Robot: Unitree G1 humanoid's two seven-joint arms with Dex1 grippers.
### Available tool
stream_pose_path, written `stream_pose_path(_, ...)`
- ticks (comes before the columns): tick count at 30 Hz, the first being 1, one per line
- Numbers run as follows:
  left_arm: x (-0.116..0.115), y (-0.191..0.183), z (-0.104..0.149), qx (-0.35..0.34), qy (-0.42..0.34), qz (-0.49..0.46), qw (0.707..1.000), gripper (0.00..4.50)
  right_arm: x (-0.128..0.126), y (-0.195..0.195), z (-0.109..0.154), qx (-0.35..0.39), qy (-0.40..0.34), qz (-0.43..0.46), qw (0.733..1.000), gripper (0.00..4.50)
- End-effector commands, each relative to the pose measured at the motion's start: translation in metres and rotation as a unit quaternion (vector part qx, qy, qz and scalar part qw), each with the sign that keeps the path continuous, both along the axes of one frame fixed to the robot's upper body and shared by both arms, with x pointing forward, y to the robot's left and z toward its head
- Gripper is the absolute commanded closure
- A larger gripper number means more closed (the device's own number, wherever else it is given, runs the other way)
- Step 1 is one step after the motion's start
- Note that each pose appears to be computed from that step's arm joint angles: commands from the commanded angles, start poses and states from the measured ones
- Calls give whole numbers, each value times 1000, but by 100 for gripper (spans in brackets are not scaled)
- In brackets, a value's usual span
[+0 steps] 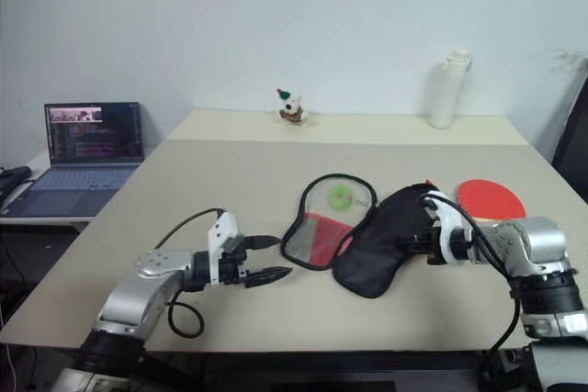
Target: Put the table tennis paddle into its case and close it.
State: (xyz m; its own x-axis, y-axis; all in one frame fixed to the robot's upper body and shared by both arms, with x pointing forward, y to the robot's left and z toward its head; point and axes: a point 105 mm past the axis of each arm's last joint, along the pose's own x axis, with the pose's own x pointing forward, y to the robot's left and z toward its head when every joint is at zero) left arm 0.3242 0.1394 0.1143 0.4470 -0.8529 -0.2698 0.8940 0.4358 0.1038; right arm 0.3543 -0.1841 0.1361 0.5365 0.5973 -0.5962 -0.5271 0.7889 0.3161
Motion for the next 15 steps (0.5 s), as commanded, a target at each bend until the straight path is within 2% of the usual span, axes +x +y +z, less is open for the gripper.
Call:
stream_pose_path(1,0,-3,7,0,-21,-8,1000,27,20,-2,16,-32,-53,29,998,449)
stream_pose_path(3,-1,-4,6,0,-22,-8,1000,27,33,-1,21,-39,-72,32,996,449)
stream_pose_path(4,-1,-5,5,-1,-22,-8,1000,27,38,-1,23,-45,-80,34,995,401)
stream_pose_path(6,-1,-5,5,-1,-23,-9,1000,27,45,-2,25,-54,-90,35,994,354)
stream_pose_path(11,-1,-6,3,0,-25,-9,1000,27,64,-16,32,-92,-125,9,988,174)
stream_pose_path(13,-1,-8,2,1,-25,-12,1000,27,71,-30,36,-129,-152,-9,980,108)
stream_pose_path(15,-1,-10,0,1,-25,-18,1000,27,75,-47,41,-147,-173,-42,973,108)
